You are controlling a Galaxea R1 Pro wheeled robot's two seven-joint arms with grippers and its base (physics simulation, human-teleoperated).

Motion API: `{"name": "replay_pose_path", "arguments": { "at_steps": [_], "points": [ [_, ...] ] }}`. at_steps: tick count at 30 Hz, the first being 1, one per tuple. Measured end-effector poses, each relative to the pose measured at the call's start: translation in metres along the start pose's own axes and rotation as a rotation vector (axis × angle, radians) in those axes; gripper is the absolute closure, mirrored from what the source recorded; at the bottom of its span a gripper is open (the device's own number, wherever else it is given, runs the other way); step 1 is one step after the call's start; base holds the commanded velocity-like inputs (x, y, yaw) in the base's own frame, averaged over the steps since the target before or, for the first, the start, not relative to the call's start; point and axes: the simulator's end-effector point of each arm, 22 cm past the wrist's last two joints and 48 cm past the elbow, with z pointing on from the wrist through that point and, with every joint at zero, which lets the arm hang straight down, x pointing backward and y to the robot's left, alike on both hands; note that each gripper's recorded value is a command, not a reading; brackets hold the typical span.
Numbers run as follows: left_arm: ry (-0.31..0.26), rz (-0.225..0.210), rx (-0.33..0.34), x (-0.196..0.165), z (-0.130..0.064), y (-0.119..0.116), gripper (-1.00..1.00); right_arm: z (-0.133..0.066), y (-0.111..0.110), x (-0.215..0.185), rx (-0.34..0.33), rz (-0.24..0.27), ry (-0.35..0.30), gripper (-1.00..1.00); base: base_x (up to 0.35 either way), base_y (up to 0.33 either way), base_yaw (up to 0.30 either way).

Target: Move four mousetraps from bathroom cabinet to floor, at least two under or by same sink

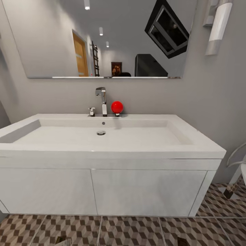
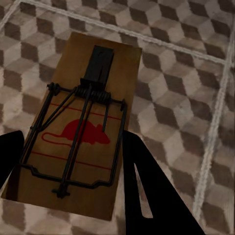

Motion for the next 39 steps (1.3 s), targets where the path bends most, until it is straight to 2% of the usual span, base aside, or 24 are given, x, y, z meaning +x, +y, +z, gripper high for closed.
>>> {"name": "replay_pose_path", "arguments": {
  "at_steps": [5, 9, 10, 13, 15, 18, 24, 29, 31, 32, 34, 35, 36, 38, 39],
  "points": [
    [0.018, -0.01, -0.015, -0.03, 0.007, -0.015, 1.0, 0.011, -0.003, -0.022, 0.007, 0.0, -0.011, 1.0, 0.0, 0.0, 0.0],
    [0.007, -0.01, -0.012, -0.045, 0.01, -0.014, 1.0, 0.018, -0.007, -0.039, 0.014, 0.002, -0.027, 1.0, 0.0, 0.0, 0.0],
    [0.008, -0.009, -0.012, -0.046, 0.01, -0.014, 1.0, 0.02, -0.008, -0.04, 0.016, 0.002, -0.021, 1.0, 0.0, 0.0, 0.0],
    [0.053, 0.001, -0.013, -0.039, 0.01, -0.013, 1.0, 0.026, -0.011, -0.037, 0.025, -0.011, 0.055, 1.0, 0.0, 0.0, 0.0],
    [0.067, 0.008, -0.021, -0.038, 0.011, -0.006, 1.0, 0.03, -0.008, -0.043, 0.019, -0.013, 0.073, 1.0, 0.0, 0.0, 0.0],
    [0.065, 0.007, -0.027, -0.04, 0.012, -0.001, 1.0, 0.031, -0.001, -0.046, 0.007, -0.017, 0.075, 1.0, 0.0, 0.0, 0.0],
    [0.039, 0.011, -0.006, -0.041, 0.011, -0.011, 1.0, 0.031, -0.001, -0.049, 0.008, -0.011, 0.069, 1.0, 0.0, 0.0, 0.0],
    [0.028, 0.017, -0.015, -0.046, 0.012, -0.006, 1.0, 0.031, 0.002, -0.05, 0.004, -0.009, 0.068, 1.0, 0.0, 0.0, 0.0],
    [0.028, 0.02, -0.003, -0.056, 0.013, -0.011, 1.0, 0.031, 0.003, -0.05, 0.003, -0.009, 0.07, 1.0, 0.0, 0.0, 0.0],
    [0.048, 0.028, 0.004, -0.056, 0.013, -0.015, 1.0, 0.031, 0.003, -0.05, 0.003, -0.01, 0.072, 1.0, 0.0, 0.0, 0.0],
    [0.12, 0.08, 0.005, -0.048, 0.012, -0.019, 1.0, 0.032, 0.002, -0.05, 0.006, -0.01, 0.076, 1.0, 0.0, 0.0, 0.0],
    [0.131, 0.118, -0.017, -0.051, 0.011, -0.017, 1.0, 0.032, 0.001, -0.051, 0.011, -0.01, 0.076, 1.0, 0.0, 0.0, 0.0],
    [0.13, 0.137, -0.043, -0.054, 0.011, -0.014, 1.0, 0.033, 0.0, -0.053, 0.014, -0.01, 0.074, 1.0, 0.0, 0.0, 0.0],
    [0.12, 0.157, -0.139, -0.06, 0.008, 0.001, 1.0, 0.034, -0.001, -0.055, 0.018, -0.008, 0.073, 1.0, 0.0, 0.0, 0.0],
    [0.112, 0.157, -0.167, -0.062, 0.007, 0.004, 1.0, 0.034, -0.001, -0.055, 0.018, -0.008, 0.073, 1.0, 0.0, 0.0, 0.0]
  ]
}}
